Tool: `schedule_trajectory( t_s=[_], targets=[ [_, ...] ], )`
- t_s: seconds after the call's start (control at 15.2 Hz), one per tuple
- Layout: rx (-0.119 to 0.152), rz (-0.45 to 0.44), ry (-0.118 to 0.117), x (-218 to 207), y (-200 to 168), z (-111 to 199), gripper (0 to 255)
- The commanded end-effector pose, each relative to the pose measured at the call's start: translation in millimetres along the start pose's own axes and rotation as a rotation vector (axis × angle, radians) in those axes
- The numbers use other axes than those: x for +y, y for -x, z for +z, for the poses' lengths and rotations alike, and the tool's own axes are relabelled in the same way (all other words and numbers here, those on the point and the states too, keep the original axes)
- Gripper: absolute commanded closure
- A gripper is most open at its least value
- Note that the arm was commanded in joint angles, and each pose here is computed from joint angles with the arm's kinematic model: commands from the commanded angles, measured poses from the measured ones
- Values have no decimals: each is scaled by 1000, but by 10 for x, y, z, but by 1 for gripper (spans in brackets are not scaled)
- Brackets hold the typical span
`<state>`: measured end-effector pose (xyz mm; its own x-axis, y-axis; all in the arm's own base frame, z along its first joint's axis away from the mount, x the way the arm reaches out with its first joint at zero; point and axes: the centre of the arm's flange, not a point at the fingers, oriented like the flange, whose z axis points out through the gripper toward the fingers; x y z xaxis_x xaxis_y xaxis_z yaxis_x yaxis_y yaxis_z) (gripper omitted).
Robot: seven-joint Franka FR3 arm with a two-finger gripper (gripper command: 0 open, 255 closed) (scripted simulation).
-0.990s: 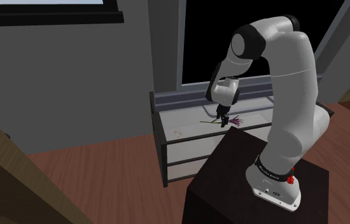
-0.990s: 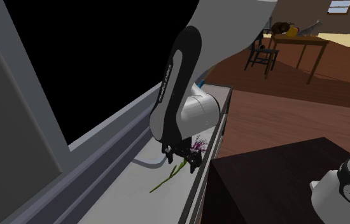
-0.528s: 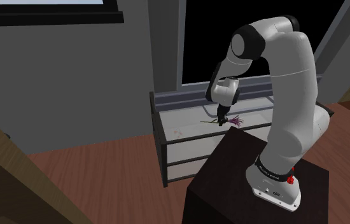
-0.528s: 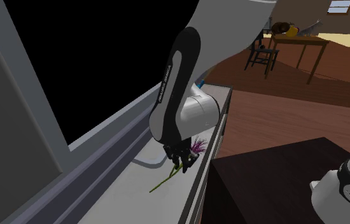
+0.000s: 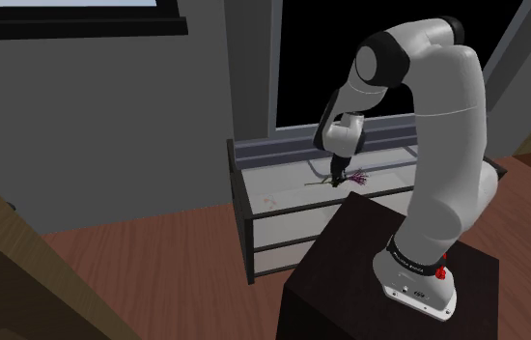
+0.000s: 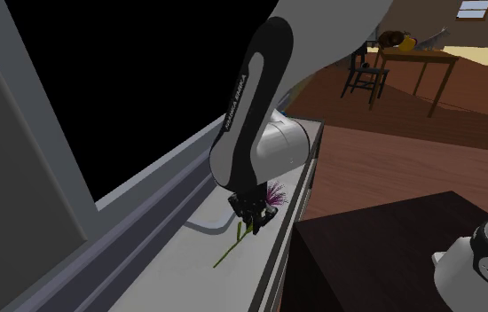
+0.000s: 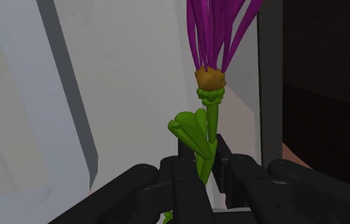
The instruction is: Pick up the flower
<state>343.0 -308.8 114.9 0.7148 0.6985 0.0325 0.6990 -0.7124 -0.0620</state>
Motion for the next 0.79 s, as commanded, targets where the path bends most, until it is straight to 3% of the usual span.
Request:
schedule_trajectory(
  t_s=[0.0, 0.73],
  targets=[
    [0, 0, 0, -13, -7, -100, 255],
    [0, 0, 0, -43, -23, -582, 255]
  ],
)
